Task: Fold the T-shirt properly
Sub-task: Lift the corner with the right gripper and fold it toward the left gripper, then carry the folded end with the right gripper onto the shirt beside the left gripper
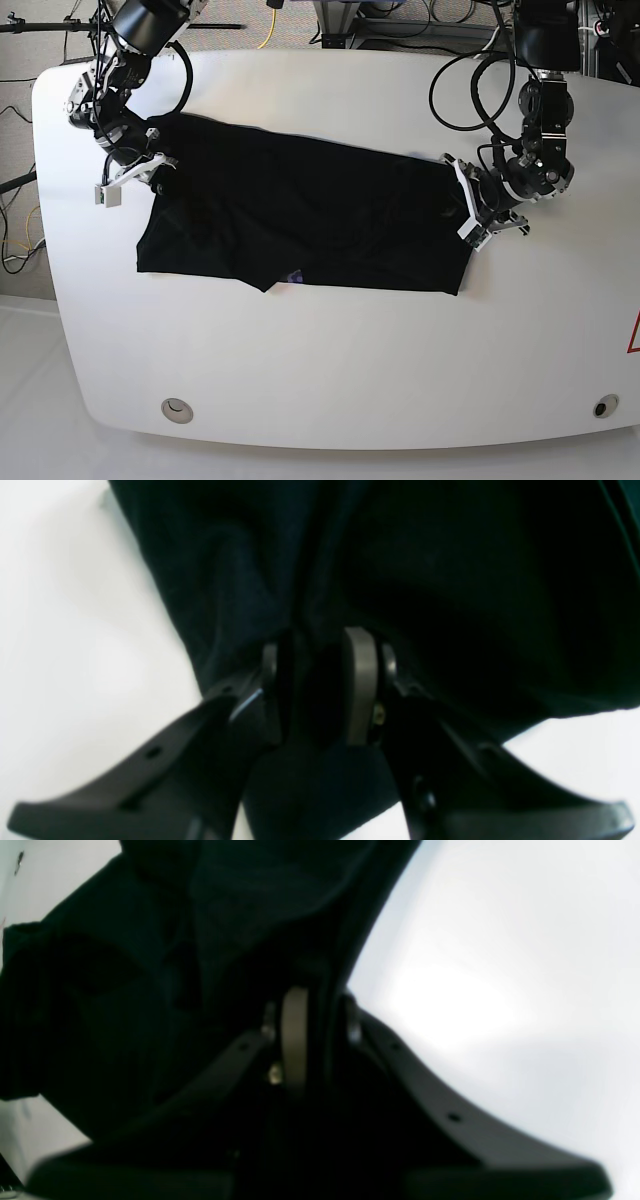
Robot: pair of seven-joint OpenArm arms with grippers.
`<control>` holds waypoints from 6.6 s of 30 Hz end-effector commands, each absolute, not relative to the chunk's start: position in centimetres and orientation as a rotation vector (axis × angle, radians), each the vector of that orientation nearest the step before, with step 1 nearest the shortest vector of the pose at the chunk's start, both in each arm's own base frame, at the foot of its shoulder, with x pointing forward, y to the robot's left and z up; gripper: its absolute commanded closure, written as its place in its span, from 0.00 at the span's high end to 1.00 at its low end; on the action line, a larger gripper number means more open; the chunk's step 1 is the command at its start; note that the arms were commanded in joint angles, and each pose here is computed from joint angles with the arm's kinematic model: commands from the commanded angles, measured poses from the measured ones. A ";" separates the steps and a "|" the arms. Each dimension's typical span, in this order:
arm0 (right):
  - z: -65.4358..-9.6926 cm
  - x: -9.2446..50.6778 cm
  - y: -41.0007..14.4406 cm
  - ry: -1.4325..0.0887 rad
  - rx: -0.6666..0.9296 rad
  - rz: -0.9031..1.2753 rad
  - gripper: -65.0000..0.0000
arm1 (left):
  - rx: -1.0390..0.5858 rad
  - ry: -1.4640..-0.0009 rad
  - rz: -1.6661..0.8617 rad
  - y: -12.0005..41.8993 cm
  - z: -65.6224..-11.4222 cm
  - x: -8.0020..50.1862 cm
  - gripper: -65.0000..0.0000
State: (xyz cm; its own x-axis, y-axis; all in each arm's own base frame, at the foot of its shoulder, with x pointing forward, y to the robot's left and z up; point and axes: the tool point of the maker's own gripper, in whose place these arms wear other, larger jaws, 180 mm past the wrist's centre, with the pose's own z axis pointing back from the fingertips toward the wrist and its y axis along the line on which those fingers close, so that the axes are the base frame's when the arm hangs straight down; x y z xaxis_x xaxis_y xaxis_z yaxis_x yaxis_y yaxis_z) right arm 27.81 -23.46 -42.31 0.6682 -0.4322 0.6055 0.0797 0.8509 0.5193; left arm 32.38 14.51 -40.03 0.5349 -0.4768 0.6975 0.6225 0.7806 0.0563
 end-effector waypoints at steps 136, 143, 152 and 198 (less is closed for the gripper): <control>-29.2 29.8 7.9 -0.790 0.939 0.469 0.03 | -0.108 -0.702 -0.711 15.1 -40.3 32.1 0.24; -29.5 29.8 9.2 -0.752 0.948 0.521 0.02 | -0.116 -0.699 -0.706 15.1 -40.4 32.1 0.23; -29.9 29.4 11.1 -0.715 0.975 0.560 0.01 | -0.125 -0.690 -0.709 14.6 -40.8 32.2 0.24; -29.4 30.2 12.6 -0.671 0.976 0.528 0.01 | -0.118 -0.675 -0.735 14.2 -41.2 32.0 0.22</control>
